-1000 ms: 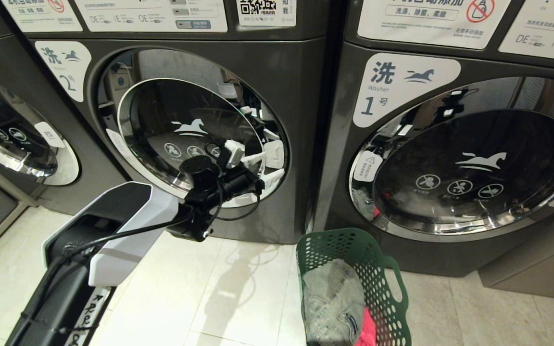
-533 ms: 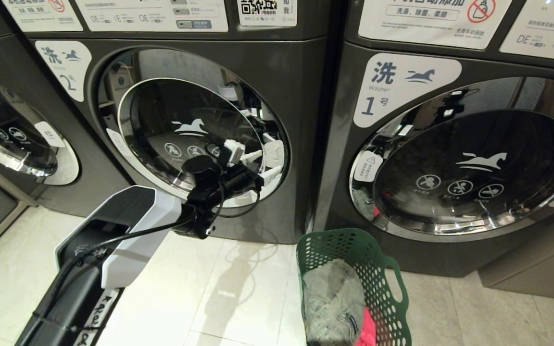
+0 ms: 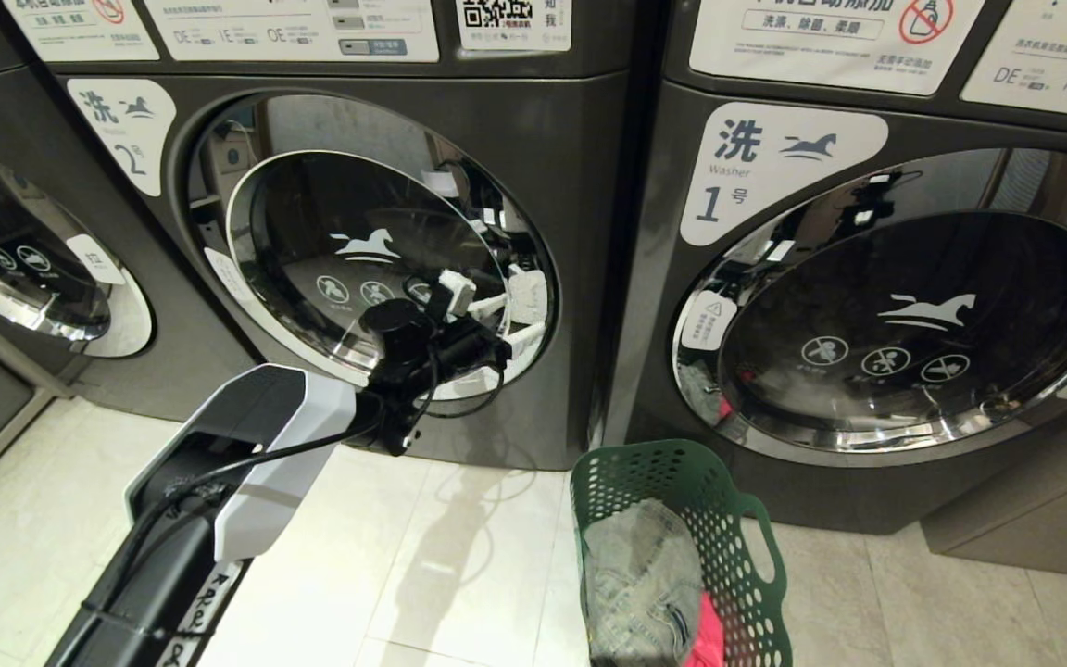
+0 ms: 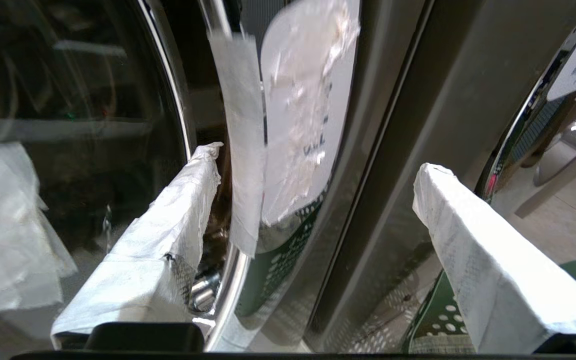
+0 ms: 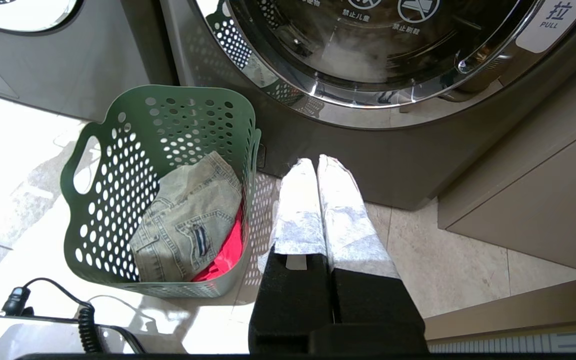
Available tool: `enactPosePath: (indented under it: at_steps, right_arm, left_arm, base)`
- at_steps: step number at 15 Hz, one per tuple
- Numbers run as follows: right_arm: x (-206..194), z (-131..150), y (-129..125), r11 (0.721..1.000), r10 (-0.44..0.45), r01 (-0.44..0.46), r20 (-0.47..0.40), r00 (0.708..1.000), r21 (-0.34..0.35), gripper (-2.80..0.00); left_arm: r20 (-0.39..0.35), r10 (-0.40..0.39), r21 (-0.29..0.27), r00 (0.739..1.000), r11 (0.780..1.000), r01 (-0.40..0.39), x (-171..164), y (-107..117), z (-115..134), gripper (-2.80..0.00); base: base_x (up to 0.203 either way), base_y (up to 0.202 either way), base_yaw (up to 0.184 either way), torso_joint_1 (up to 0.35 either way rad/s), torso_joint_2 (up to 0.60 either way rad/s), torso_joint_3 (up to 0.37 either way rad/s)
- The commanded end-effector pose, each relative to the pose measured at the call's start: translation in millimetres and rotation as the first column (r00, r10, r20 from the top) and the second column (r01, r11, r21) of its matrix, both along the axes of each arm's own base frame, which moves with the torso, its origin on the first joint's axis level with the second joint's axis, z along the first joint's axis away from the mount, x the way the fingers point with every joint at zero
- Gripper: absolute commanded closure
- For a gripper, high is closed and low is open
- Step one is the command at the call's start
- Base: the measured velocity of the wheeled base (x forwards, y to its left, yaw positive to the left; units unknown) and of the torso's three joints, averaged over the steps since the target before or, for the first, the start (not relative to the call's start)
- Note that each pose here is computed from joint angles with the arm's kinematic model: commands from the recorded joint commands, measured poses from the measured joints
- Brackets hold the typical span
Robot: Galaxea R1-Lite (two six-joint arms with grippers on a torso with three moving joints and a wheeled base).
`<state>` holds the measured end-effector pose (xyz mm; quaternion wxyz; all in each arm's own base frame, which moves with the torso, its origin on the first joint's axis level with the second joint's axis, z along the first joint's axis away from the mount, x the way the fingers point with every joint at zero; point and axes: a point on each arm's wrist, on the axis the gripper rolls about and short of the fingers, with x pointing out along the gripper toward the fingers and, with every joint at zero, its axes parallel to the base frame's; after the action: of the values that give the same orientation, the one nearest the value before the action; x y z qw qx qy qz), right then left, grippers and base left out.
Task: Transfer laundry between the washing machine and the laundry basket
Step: Open the lid of the washing machine
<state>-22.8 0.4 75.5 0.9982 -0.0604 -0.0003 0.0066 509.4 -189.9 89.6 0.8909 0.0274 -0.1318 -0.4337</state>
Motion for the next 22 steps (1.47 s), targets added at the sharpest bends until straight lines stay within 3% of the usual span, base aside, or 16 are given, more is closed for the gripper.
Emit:
enactPosePath:
  at_steps: [1, 17, 22]
  right_arm:
    - [0.1, 0.1, 0.0, 1.000, 0.001, -0.001, -0.001, 1.000, -0.002, 0.00]
    - [0.1, 0.1, 0.0, 1.000, 0.001, -0.001, -0.001, 1.000, -0.001, 0.00]
    - [0.1, 0.1, 0.0, 1.000, 0.001, -0.001, -0.001, 1.000, 0.000, 0.00]
  left_arm:
    - [-0.001, -0.007, 0.000, 1.000, 1.000, 0.007, 1.0, -0.5, -3.4, -2.80]
    - [-0.078, -0.171, 0.012, 0.982, 0.985, 0.172, -1.0, -3.7, -8.9, -2.80]
    - [-0.077, -0.188, 0.010, 0.979, 0.982, 0.189, -5.0, -13.2, -6.6, -2.80]
  base:
    - [0.000, 0.000, 0.000, 0.000, 0.00, 0.000]
    - [0.000, 0.000, 0.000, 0.000, 0.00, 0.000]
    - [0.000, 0.000, 0.000, 0.000, 0.00, 0.000]
